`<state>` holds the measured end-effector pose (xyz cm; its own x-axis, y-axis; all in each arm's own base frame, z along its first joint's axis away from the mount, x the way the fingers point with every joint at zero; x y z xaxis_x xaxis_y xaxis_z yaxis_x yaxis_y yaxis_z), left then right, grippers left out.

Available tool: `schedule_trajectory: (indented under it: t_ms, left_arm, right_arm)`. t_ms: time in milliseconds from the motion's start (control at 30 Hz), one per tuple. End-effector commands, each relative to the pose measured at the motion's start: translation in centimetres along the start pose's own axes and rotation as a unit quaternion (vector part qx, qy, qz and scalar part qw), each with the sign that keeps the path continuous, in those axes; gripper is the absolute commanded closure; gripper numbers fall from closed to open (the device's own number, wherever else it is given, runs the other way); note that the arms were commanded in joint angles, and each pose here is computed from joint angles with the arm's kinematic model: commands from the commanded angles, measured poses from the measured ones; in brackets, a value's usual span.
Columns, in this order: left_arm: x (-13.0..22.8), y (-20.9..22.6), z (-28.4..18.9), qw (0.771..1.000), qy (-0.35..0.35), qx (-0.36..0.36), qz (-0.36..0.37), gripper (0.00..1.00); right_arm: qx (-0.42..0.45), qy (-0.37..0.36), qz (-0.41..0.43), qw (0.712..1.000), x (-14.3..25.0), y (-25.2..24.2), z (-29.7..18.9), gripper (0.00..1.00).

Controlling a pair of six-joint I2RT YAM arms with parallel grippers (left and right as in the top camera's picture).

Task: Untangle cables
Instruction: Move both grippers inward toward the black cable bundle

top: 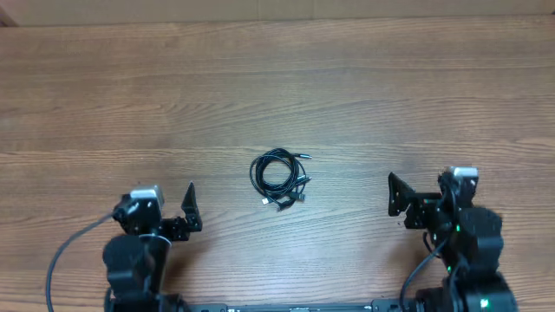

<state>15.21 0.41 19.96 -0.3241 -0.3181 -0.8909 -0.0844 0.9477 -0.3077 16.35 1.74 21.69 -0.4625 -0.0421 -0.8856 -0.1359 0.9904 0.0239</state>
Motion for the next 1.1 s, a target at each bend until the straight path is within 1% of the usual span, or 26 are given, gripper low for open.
schedule_trajectory:
  t_ms: [0,100,200,267,367,400,467,567,600,667,700,767,800,833,933,1067]
  left_arm:
    - [-2.3,-0.6,-0.1,0.999,0.038,-0.014,-0.014,0.00]
    - [-3.8,-1.2,0.4,0.994,0.102,-0.027,-0.021,0.00]
    - [-5.6,-1.9,1.0,0.985,0.166,-0.033,-0.031,0.01]
    - [-6.8,-2.4,1.4,0.978,0.204,-0.034,-0.037,0.00]
    - [-7.9,-3.0,1.8,0.964,0.259,-0.033,-0.049,0.01]
    - [-8.1,-2.9,2.0,0.961,0.271,-0.042,-0.047,0.00]
    - [-8.1,-2.5,3.0,0.958,0.275,-0.064,-0.045,0.00]
    - [-7.8,-2.7,4.7,0.952,0.286,-0.052,-0.092,0.00]
    - [-8.0,-2.9,5.3,0.953,0.283,-0.040,-0.097,0.00]
    - [-8.3,-3.3,6.4,0.955,0.277,-0.007,-0.105,0.00]
    - [-8.5,-3.9,7.1,0.954,0.275,0.027,-0.112,0.00]
    - [-8.8,-5.2,8.0,0.948,0.275,0.097,-0.124,0.08]
    - [-8.8,-5.9,8.4,0.946,0.276,0.115,-0.124,0.11]
    - [-8.6,-6.3,8.8,0.947,0.276,0.116,-0.119,0.11]
    - [-7.0,-7.5,10.3,0.953,0.286,0.071,-0.075,0.09]
    - [-4.2,-9.5,11.8,0.945,0.322,0.053,-0.028,0.04]
  right_arm:
    - [-0.002,0.028,0.005,1.000,-2.6,0.1,0.0,0.00]
    - [-0.002,0.097,0.011,0.995,-3.9,0.0,0.7,0.00]
    - [-0.002,0.142,0.014,0.990,-5.3,-0.1,1.6,0.00]
    - [-0.004,0.160,0.015,0.987,-5.9,-0.1,2.2,0.00]
    - [-0.037,0.177,0.022,0.983,-6.3,0.4,3.5,0.00]
    - [-0.050,0.179,0.025,0.982,-6.3,0.6,3.7,0.00]
    - [-0.074,0.176,0.029,0.981,-6.4,1.0,4.1,0.00]
    - [-0.086,0.158,0.023,0.983,-6.9,1.1,4.4,0.00]
    - [-0.086,0.154,0.018,0.984,-7.1,1.1,4.5,0.00]
    - [-0.083,0.148,0.017,0.985,-7.2,1.1,4.5,0.00]
    - [-0.083,0.148,0.017,0.985,-7.2,1.1,4.5,0.00]
    - [-0.083,0.149,0.017,0.985,-7.2,1.1,4.5,0.00]
    - [-0.083,0.150,0.017,0.985,-7.2,1.1,4.5,0.00]
    - [-0.083,0.150,0.017,0.985,-7.2,1.0,4.5,0.00]
    - [-0.080,0.149,0.017,0.985,-7.2,1.0,4.5,0.00]
    - [-0.081,0.150,0.017,0.985,-7.2,1.0,4.5,0.00]
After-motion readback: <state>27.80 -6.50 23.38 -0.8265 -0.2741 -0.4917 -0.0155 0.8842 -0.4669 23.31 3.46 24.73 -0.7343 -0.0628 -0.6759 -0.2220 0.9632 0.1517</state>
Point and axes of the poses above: each gripper's point midway between its finger pads, its own z axis out along the fingers, its own y axis along the line the jaws close on, x = y × z, the point moved 9 cm from there along -z, back along the fingers, and after that the axes turned 12 degrees about -z, right-handed, at the moved point
